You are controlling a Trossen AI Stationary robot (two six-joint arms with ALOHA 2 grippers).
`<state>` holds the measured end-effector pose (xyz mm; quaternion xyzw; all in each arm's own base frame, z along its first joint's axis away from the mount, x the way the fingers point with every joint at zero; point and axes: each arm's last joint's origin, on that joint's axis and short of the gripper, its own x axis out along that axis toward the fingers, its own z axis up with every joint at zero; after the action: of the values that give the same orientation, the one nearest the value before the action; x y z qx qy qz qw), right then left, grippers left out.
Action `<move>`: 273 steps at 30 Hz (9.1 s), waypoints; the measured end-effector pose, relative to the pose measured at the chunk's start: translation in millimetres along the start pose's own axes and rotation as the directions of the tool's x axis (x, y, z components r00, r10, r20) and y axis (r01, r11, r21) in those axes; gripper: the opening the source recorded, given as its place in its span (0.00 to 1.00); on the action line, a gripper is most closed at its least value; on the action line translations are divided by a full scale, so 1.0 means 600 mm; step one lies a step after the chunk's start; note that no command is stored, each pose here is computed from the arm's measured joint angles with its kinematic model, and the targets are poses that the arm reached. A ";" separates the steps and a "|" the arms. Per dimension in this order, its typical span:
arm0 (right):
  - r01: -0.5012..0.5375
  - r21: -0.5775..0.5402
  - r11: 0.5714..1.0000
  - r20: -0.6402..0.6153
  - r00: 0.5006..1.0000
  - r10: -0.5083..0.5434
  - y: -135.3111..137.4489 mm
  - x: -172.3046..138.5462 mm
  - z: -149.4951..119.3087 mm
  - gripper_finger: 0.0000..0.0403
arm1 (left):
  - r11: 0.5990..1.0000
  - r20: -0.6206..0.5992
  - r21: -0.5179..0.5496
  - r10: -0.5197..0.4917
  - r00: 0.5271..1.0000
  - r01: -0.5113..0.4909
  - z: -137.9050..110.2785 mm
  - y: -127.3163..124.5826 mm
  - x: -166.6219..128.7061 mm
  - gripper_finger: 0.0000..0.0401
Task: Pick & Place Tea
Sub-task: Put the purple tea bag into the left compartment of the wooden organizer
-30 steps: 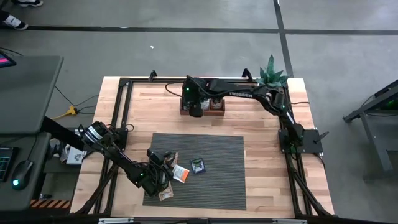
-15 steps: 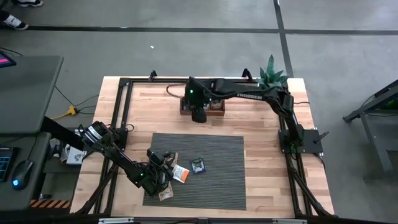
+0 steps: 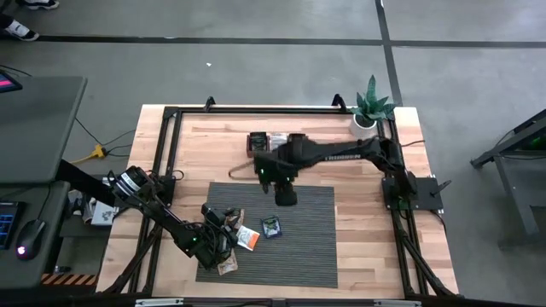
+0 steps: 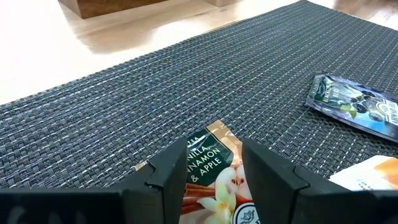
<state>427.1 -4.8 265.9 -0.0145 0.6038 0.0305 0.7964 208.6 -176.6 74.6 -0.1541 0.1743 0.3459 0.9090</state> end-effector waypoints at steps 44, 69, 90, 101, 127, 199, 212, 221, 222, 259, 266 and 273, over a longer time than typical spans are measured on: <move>-0.056 0.020 0.998 0.592 0.805 0.034 0.264 0.199 -0.175 0.00 | 0.952 -0.168 0.166 -0.230 0.959 0.257 0.144 -0.045 0.077 0.38; -0.019 0.020 1.000 0.630 0.776 0.003 0.270 0.244 -0.174 0.00 | 0.934 -0.217 0.139 -0.296 0.930 0.330 0.166 -0.039 0.112 0.38; -0.009 0.028 1.000 0.647 0.762 -0.011 0.267 0.243 -0.171 0.00 | 0.931 -0.230 0.139 -0.302 0.925 0.338 0.164 -0.040 0.112 0.38; -0.033 0.053 0.998 0.601 0.799 -0.006 0.256 0.248 -0.173 0.00 | 0.898 -0.345 0.077 -0.384 0.856 0.434 0.169 -0.034 0.129 0.38; -0.060 0.177 0.982 0.538 0.842 -0.046 0.266 0.254 -0.190 0.00 | 0.796 -0.548 -0.354 -0.603 0.580 0.491 0.219 0.030 0.215 0.38; -0.109 0.098 0.989 0.592 0.805 0.030 0.273 0.226 -0.181 0.00 | 0.715 -0.646 -0.338 -0.649 0.402 0.612 0.227 -0.022 0.250 0.00; -0.116 0.066 0.991 0.599 0.799 0.054 0.299 0.147 -0.193 0.00 | 0.707 -0.661 -0.309 -0.641 0.391 0.636 0.235 -0.018 0.241 0.00; -0.142 0.092 0.986 0.568 0.821 0.065 0.328 0.145 -0.216 0.00 | 0.711 -0.663 -0.240 -0.618 0.422 0.661 0.270 -0.004 0.217 0.00; -0.129 0.102 0.986 0.568 0.822 0.049 0.330 0.146 -0.220 0.01 | 0.711 -0.665 -0.227 -0.612 0.427 0.665 0.274 -0.001 0.215 0.00; -0.013 0.232 0.973 0.553 0.824 -0.121 0.337 0.150 -0.241 0.03 | 0.706 -0.593 0.557 -0.031 0.804 0.438 0.559 0.135 0.208 0.00; -0.007 0.218 0.976 0.559 0.820 -0.119 0.347 0.148 -0.246 0.03 | 0.751 -0.619 0.482 -0.072 0.782 0.451 0.565 0.176 0.243 0.00; -0.008 0.215 0.977 0.560 0.820 -0.117 0.348 0.148 -0.247 0.03 | 0.762 -0.687 0.441 -0.052 0.725 0.473 0.542 0.203 0.293 0.00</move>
<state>294.8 197.6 143.2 0.0611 0.3376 -0.0528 0.9378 316.4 141.7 270.6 0.0037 0.5452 0.0598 0.8362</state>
